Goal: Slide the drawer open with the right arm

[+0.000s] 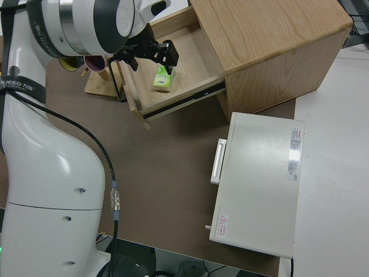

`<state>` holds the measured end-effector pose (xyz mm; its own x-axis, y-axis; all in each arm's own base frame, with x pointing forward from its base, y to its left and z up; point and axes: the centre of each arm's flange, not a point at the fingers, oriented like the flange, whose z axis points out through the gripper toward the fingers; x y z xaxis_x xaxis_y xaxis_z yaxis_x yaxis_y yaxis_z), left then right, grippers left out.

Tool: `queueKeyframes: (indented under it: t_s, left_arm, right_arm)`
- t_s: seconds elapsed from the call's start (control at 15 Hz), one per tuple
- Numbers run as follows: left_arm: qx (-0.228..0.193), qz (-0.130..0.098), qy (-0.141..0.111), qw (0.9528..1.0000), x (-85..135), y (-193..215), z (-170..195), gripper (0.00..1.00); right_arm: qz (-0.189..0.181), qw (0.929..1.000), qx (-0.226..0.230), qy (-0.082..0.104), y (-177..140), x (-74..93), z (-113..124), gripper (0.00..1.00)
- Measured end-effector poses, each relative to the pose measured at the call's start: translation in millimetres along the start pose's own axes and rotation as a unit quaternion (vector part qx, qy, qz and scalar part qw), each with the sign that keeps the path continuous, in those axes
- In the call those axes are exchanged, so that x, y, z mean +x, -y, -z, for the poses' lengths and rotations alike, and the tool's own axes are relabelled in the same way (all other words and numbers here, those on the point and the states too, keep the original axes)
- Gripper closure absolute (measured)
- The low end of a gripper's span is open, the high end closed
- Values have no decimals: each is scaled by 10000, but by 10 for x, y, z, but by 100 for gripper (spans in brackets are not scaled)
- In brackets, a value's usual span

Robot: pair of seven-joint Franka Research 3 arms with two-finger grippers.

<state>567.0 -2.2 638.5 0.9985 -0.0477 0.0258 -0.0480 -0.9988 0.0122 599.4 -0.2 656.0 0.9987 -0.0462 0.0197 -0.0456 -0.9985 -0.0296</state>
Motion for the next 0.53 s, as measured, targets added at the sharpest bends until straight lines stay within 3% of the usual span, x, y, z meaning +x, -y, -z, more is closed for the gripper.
queueKeyframes:
  t_s: [0.53]
  left_arm:
    - [0,0,0,10000,0,0,0,0]
  right_arm:
    - [-48,9999,-53,119,-94,53,-134,1]
